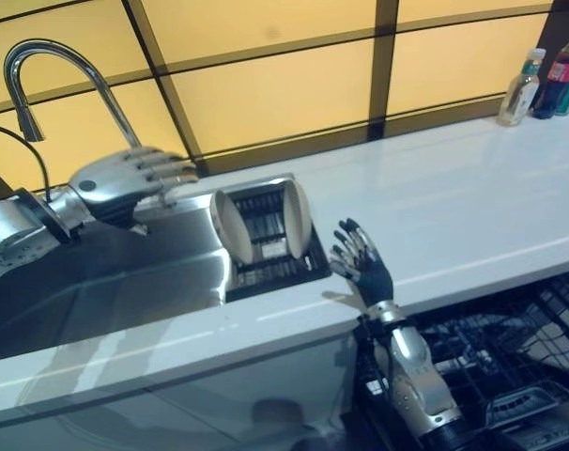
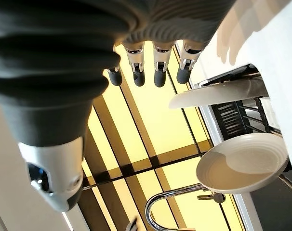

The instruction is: Pick up plates and place into dishwasher.

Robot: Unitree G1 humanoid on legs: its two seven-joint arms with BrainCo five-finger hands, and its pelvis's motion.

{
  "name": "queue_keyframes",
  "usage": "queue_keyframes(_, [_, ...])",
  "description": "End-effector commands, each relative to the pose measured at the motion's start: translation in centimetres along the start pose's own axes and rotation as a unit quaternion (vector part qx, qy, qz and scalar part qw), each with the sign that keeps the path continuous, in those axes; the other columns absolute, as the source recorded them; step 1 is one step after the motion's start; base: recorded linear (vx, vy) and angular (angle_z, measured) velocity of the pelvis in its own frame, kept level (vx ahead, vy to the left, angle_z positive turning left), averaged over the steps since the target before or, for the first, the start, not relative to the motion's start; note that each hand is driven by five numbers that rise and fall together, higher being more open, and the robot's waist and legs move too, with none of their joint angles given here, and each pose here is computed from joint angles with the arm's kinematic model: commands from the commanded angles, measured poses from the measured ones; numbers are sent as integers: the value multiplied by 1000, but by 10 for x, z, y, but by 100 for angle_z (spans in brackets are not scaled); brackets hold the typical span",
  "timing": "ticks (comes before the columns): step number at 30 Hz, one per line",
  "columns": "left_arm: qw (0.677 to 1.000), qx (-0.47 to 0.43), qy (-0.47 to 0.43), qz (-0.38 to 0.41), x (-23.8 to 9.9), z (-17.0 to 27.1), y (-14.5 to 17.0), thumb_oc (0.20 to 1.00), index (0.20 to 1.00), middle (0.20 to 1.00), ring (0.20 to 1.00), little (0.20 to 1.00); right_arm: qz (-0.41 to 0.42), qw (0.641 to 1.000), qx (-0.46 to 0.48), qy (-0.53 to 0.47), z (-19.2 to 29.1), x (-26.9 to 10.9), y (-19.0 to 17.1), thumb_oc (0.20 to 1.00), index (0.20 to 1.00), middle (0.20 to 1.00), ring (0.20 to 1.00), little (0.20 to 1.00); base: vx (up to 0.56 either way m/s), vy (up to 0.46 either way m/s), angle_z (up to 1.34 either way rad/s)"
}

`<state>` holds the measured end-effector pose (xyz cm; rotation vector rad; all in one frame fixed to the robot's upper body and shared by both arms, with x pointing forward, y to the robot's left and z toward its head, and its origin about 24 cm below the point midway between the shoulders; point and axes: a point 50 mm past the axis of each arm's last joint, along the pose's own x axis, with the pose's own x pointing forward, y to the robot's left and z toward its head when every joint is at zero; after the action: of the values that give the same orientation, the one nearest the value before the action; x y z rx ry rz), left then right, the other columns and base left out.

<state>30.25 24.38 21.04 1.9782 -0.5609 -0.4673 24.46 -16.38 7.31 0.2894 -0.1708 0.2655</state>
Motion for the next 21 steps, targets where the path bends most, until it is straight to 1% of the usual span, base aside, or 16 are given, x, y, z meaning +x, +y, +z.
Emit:
queue_keyframes(1, [997,30,69,19,0,-33,13,1000,1000,1000,1000,1000,42,996,10,-72,25,17,16,1000,1000,1000,1000,1000,0,0,0])
queue_keyframes(5, [998,15,66,-6,7,-28,-4,1000,1000,1000,1000,1000,34,997,11,-74,24,18,16,1000,1000,1000,1000,1000,13,0,-3])
queue_keyframes(8, [998,13,67,-10,7,-27,-17,1000,1000,1000,1000,1000,29,997,11,-74,24,16,12,1000,1000,1000,1000,1000,18,2,-5])
queue_keyframes(14, [997,27,75,24,3,-29,-25,1000,1000,1000,1000,1000,27,997,11,-69,23,11,9,1000,1000,1000,1000,1000,21,12,-6])
queue_keyframes(21, [996,36,74,26,2,-26,-34,1000,1000,1000,1000,1000,27,997,13,-67,22,10,9,1000,1000,1000,1000,1000,18,7,-4])
